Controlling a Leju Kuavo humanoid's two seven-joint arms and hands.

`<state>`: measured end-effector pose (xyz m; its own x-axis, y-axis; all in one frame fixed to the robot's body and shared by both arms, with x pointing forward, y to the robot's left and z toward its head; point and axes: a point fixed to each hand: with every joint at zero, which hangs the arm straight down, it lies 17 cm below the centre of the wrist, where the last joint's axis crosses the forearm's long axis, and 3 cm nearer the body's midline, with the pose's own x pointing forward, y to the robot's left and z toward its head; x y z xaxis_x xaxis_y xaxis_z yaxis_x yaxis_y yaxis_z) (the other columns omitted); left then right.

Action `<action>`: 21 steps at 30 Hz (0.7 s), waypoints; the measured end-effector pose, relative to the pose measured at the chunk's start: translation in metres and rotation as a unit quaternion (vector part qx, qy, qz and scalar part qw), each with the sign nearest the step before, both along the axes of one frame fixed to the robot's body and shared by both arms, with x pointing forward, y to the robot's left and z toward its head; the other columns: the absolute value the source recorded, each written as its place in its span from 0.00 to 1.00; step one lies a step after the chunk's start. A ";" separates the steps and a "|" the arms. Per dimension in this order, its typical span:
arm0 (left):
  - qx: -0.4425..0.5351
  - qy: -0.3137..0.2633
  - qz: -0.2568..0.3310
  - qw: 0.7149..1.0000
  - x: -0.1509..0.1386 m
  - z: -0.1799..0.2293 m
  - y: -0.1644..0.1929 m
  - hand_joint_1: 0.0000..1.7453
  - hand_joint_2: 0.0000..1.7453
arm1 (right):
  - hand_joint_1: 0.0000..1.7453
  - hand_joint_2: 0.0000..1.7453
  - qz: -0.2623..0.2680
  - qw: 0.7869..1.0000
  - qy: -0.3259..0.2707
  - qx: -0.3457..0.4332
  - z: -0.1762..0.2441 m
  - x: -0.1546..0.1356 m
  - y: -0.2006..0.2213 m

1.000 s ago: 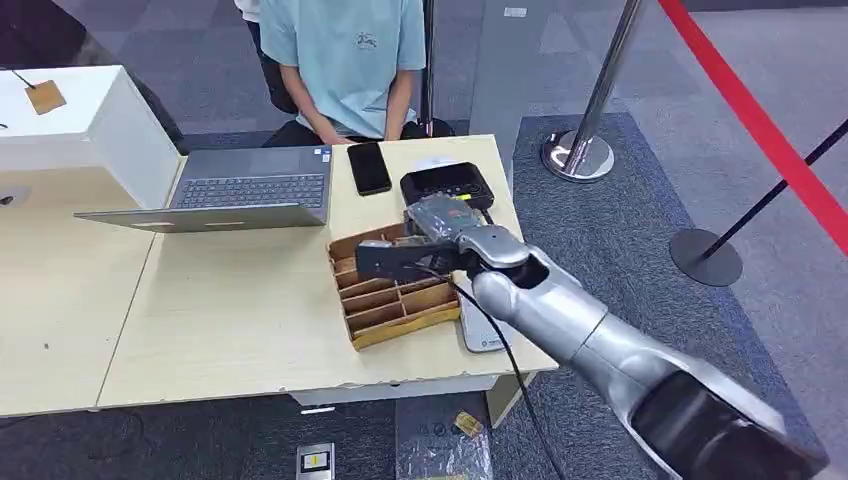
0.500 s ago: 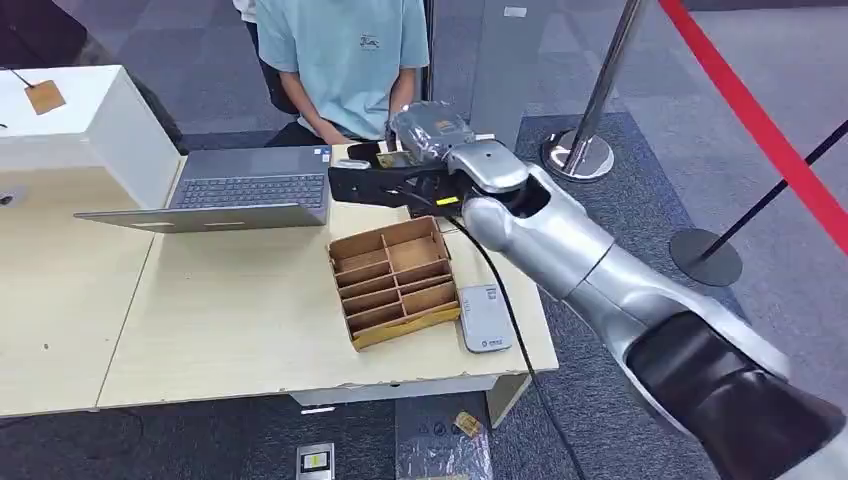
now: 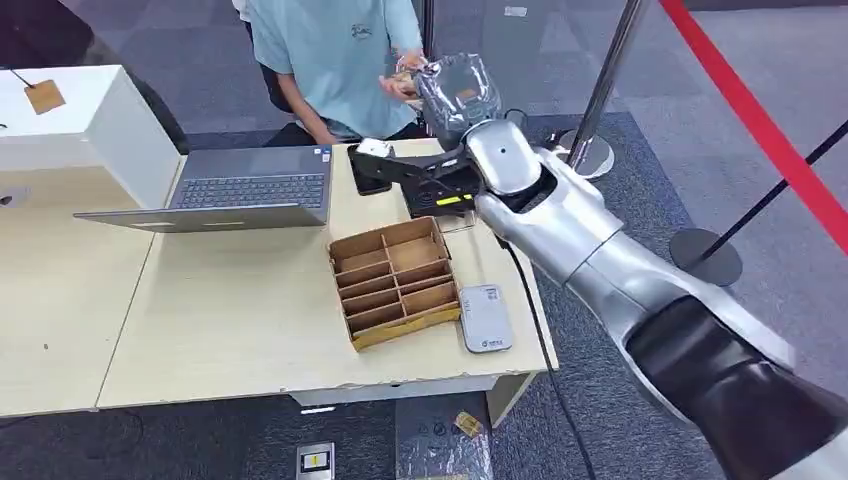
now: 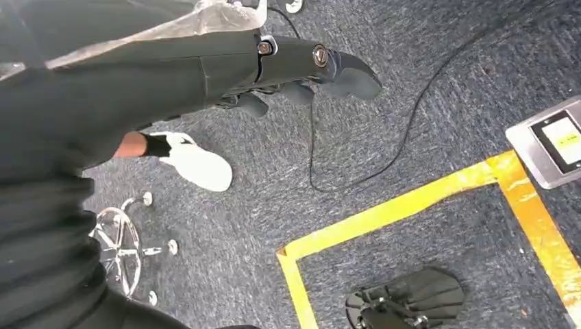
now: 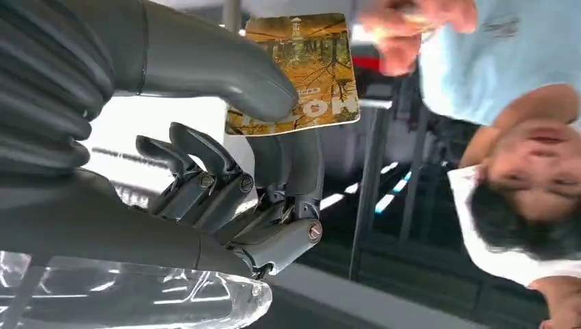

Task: Pass the card to the sensor for recognition and then transmit it.

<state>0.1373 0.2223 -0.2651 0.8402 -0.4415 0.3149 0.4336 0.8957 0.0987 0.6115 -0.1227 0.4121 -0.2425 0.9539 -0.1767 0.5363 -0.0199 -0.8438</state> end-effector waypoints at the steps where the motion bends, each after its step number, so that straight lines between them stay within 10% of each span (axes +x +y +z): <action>1: 0.000 0.000 -0.001 1.000 0.000 0.000 0.000 0.00 1.00 | 1.00 1.00 -0.004 1.000 -0.010 -0.011 0.000 0.000 -0.003; 11: 0.003 0.003 -0.006 1.000 -0.003 -0.001 0.000 0.00 1.00 | 1.00 1.00 -0.037 0.997 -0.019 -0.069 -0.029 0.007 -0.034; 12: 0.003 0.003 -0.006 1.000 -0.003 -0.001 0.000 0.00 1.00 | 0.87 1.00 -0.040 0.997 -0.015 -0.070 -0.032 0.008 -0.036; 13: 0.003 0.003 -0.006 1.000 -0.003 -0.001 0.000 0.00 1.00 | 0.02 1.00 -0.041 0.997 -0.012 -0.071 -0.036 0.008 -0.038; 21: 0.001 0.002 -0.008 1.000 -0.003 0.000 -0.003 0.00 1.00 | 0.00 1.00 -0.054 0.996 0.007 -0.069 -0.054 0.011 -0.052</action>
